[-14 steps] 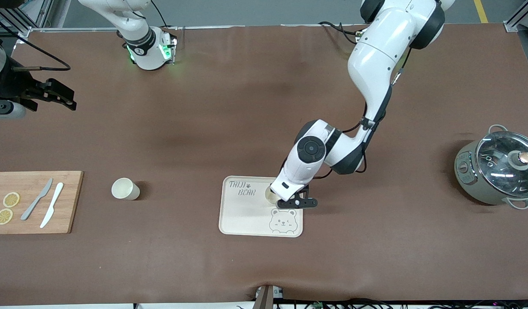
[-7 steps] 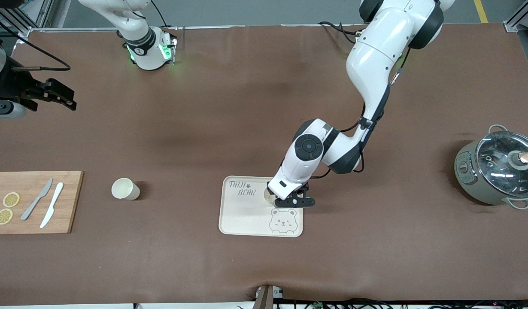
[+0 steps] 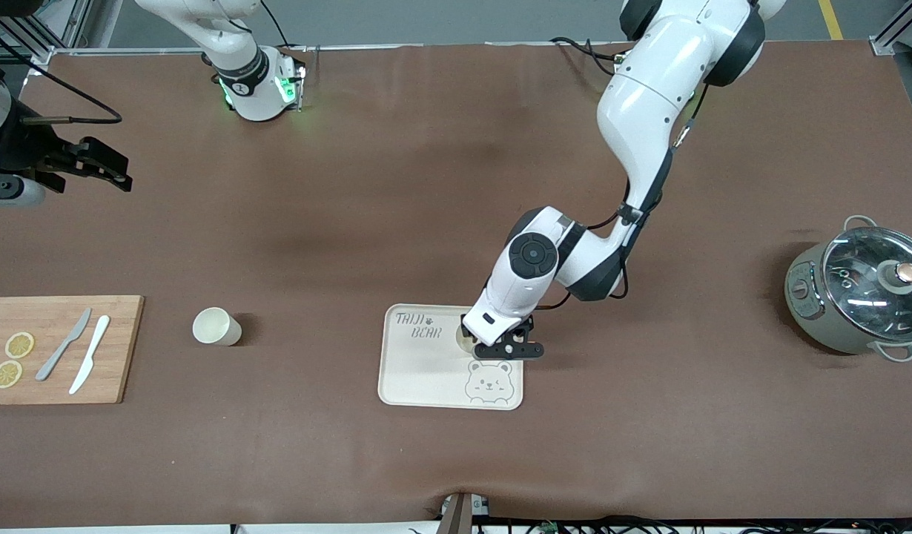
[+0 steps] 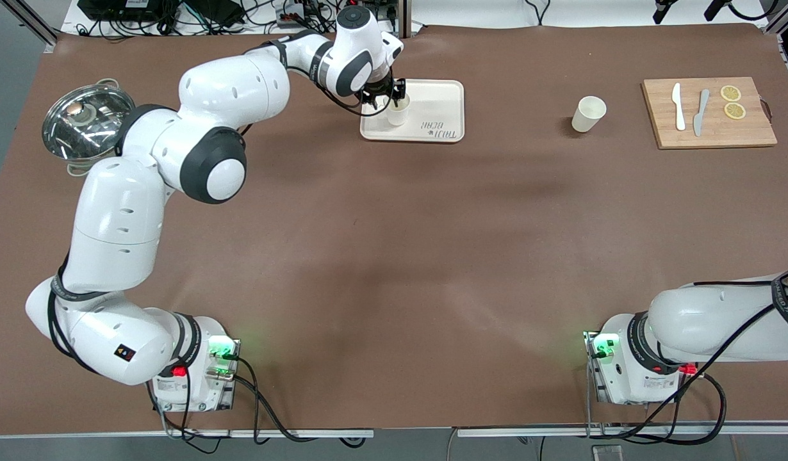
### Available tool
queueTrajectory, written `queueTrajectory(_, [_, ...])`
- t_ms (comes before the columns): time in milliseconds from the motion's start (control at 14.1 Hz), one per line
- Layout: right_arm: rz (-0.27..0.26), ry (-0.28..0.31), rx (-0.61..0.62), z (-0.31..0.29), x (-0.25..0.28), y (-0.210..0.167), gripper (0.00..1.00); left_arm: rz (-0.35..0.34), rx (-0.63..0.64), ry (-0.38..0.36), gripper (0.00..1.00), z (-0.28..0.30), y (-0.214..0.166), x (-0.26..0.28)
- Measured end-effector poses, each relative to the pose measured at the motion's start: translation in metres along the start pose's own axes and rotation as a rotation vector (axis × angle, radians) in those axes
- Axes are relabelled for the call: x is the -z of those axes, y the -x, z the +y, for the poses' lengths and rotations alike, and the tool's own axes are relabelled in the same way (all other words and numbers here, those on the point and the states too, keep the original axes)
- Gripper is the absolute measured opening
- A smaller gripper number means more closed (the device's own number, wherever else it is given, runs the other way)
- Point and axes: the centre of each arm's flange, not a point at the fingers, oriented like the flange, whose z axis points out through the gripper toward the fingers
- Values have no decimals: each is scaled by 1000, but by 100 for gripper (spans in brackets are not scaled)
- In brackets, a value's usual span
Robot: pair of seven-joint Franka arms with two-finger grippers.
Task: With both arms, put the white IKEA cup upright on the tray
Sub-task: 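Lower the cup upright onto the tray and open the left gripper, then raise the left gripper back while the right gripper reaches the other cup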
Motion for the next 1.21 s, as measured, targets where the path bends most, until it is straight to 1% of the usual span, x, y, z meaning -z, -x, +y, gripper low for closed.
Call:
queueTrajectory(355, [-19, 5, -2, 1, -16, -3, 100, 5, 0, 4, 63, 0, -1, 1])
queueTrajectory(497, [-20, 12, -4, 3, -28, -6, 100, 9, 0, 6, 65, 1, -2, 3])
queueTrajectory(640, [-16, 13, -8, 6, -39, -10, 100, 14, 0, 9, 82, 2, -4, 5])
queueTrajectory(711, [-13, 13, -11, 7, -42, -11, 100, 15, 0, 10, 93, 3, -4, 7])
queueTrajectory(782, [-10, 13, -14, 9, -45, -12, 100, 13, 0, 7, 100, 3, -5, 10])
queueTrajectory(1066, [22, 45, -18, 18, -66, -30, 100, -16, -1, -23, 100, 4, -7, 35])
queueTrajectory(1208, [41, 44, -10, 24, -88, -48, 100, -31, 3, -45, 100, 3, -11, 61])
